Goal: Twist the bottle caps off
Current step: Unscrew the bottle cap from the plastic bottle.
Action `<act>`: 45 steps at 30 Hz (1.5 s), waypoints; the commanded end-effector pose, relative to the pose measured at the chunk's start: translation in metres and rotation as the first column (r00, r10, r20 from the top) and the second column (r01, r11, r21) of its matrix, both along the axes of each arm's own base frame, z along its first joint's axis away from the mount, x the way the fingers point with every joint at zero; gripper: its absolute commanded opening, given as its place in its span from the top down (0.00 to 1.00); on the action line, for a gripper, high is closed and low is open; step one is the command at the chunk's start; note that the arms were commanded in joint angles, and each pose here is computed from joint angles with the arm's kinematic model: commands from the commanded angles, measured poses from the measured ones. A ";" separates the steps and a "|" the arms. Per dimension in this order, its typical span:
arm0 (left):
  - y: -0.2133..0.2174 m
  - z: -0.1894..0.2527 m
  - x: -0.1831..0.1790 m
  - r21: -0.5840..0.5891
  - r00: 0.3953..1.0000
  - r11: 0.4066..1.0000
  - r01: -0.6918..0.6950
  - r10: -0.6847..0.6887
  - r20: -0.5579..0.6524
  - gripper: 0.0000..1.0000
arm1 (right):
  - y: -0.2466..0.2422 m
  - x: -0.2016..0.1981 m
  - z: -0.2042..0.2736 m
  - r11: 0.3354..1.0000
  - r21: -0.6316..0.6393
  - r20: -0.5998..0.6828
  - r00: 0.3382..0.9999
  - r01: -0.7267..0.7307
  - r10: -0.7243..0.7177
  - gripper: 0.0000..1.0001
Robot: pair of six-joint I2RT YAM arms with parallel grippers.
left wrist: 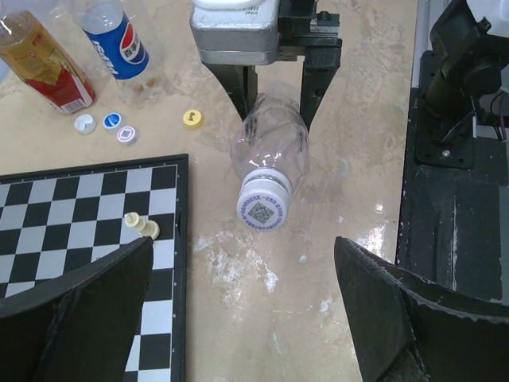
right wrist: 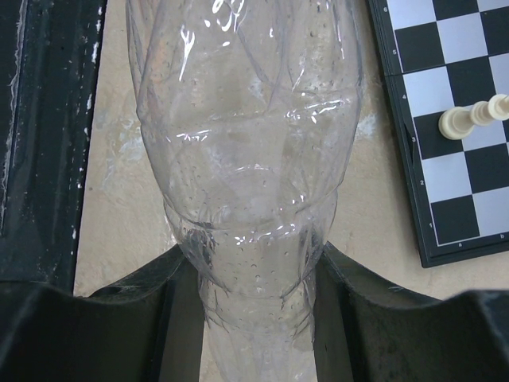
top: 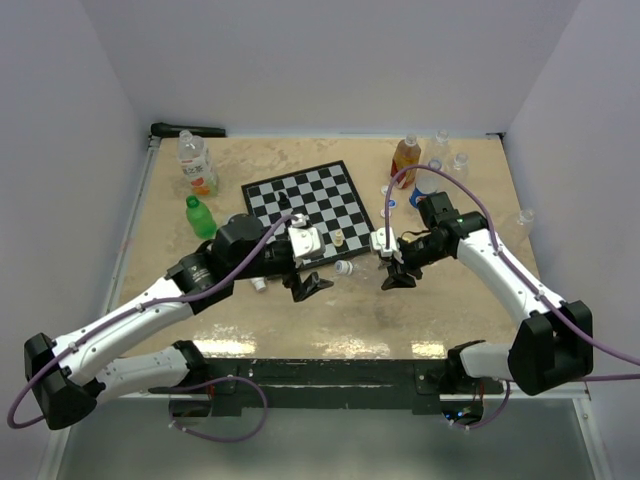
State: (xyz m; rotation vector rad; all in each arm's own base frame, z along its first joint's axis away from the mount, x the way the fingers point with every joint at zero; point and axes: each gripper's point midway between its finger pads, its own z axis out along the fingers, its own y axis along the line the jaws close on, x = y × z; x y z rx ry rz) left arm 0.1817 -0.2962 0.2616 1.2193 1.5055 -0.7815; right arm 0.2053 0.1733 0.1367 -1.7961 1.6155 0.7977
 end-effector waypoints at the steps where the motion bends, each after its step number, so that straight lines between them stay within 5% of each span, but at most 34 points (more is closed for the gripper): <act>1: -0.009 0.016 0.004 -0.019 0.998 0.999 0.044 -0.042 0.054 0.00 | 0.005 0.001 0.007 0.999 0.035 0.005 1.000 -0.025 0.025 0.86; 13: -0.029 0.011 0.006 -0.003 0.990 0.991 0.133 -0.133 0.047 0.10 | 0.006 -0.002 0.007 0.998 0.037 -0.002 0.999 -0.043 0.043 0.86; 32: -0.043 -0.014 0.003 0.036 0.971 0.975 0.218 -0.213 -0.108 0.97 | 0.006 -0.002 0.006 0.998 0.035 -0.004 0.999 -0.047 0.047 0.86; 35: -0.037 -0.009 0.010 -0.005 0.966 0.990 0.140 -0.137 -0.219 1.00 | 0.006 -0.002 0.006 0.998 0.033 -0.006 0.999 -0.044 0.045 0.86; 38: -0.026 0.001 0.024 -0.094 0.895 0.995 -0.036 -0.009 -0.446 1.00 | 0.006 -0.001 0.006 0.999 0.031 -0.004 0.999 -0.036 0.036 0.86; 41: -0.011 0.004 0.038 -0.143 0.672 0.934 -0.328 0.124 -0.730 1.00 | 0.005 0.000 0.005 0.999 0.028 -0.002 0.999 -0.032 0.032 0.86; 43: -0.009 0.002 0.038 -0.115 0.554 0.896 -0.429 0.160 -0.817 1.00 | 0.006 0.000 0.005 0.999 0.029 -0.004 0.999 -0.032 0.032 0.85; 45: -0.007 0.003 0.037 -0.104 0.506 0.878 -0.467 0.169 -0.846 1.00 | 0.006 0.000 0.005 0.999 0.028 -0.006 0.999 -0.034 0.034 0.85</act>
